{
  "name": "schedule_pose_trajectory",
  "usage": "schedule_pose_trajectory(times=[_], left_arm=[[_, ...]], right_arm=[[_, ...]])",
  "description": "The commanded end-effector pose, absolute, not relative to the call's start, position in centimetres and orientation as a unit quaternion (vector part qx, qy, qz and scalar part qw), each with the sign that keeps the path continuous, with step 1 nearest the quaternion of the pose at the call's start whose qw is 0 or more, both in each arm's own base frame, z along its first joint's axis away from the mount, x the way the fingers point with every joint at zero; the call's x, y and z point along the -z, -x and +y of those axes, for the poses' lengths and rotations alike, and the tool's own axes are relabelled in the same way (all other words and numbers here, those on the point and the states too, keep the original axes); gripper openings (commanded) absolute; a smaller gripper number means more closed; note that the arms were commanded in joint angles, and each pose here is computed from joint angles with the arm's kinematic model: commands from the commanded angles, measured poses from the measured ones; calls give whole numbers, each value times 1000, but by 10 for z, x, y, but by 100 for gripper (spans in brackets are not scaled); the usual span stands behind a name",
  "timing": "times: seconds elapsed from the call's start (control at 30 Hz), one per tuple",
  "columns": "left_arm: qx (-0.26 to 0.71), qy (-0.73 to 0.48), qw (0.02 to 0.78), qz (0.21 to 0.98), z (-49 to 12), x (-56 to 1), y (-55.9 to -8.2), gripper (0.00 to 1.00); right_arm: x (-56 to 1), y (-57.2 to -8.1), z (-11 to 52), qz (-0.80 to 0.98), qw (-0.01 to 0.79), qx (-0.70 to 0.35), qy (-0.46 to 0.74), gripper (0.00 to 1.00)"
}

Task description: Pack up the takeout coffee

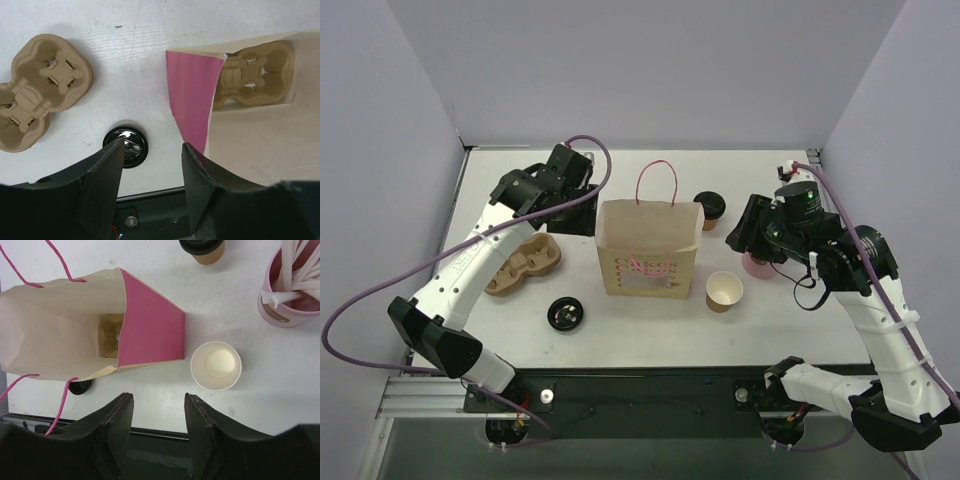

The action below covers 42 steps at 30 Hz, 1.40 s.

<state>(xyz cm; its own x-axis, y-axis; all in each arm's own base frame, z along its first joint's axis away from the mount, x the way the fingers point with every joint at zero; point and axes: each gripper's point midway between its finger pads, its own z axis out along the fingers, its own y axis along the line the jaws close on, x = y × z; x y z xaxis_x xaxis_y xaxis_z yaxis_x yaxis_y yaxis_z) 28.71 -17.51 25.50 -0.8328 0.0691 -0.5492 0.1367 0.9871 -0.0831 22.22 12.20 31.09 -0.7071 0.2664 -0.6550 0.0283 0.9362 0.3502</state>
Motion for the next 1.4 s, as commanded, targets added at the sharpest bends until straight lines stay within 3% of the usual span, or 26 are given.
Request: schedule_pose_trajectory(times=[0.0, 0.3, 0.63, 0.73, 0.77, 0.87, 0.93, 1.1, 1.2, 1.23, 1.37], left_arm=[[89, -45, 362, 927, -178, -301, -303, 60], [168, -52, 374, 911, -205, -311, -302, 58], [176, -69, 347, 919, -218, -284, -305, 46], [183, -74, 342, 919, -224, -284, -306, 32], [185, -76, 341, 918, -225, -286, -306, 15], [199, -87, 363, 906, -230, -314, -304, 1], [199, -91, 386, 896, -229, -321, -305, 0], [161, -94, 337, 923, -216, -273, -298, 0], [158, -94, 348, 919, -213, -277, -298, 0], [158, -93, 353, 917, -212, -280, -299, 7], [125, -84, 365, 919, -201, -285, -304, 14]], right_arm=[[-314, -224, 125, 907, 376, -164, -94, 45], [-316, -224, 125, 906, 379, -163, -96, 45], [-311, -215, 116, 903, 385, -158, -104, 45], [-312, -215, 114, 902, 389, -156, -106, 45], [-313, -216, 112, 901, 391, -153, -108, 45], [-316, -216, 111, 900, 398, -149, -100, 45], [-318, -219, 109, 899, 403, -143, -96, 46], [-324, -237, 101, 896, 428, -96, -66, 47], [-336, -261, 86, 891, 450, -39, -49, 48], [-332, -274, 88, 896, 440, -30, -41, 51], [-325, -316, 78, 907, 417, -25, -46, 60]])
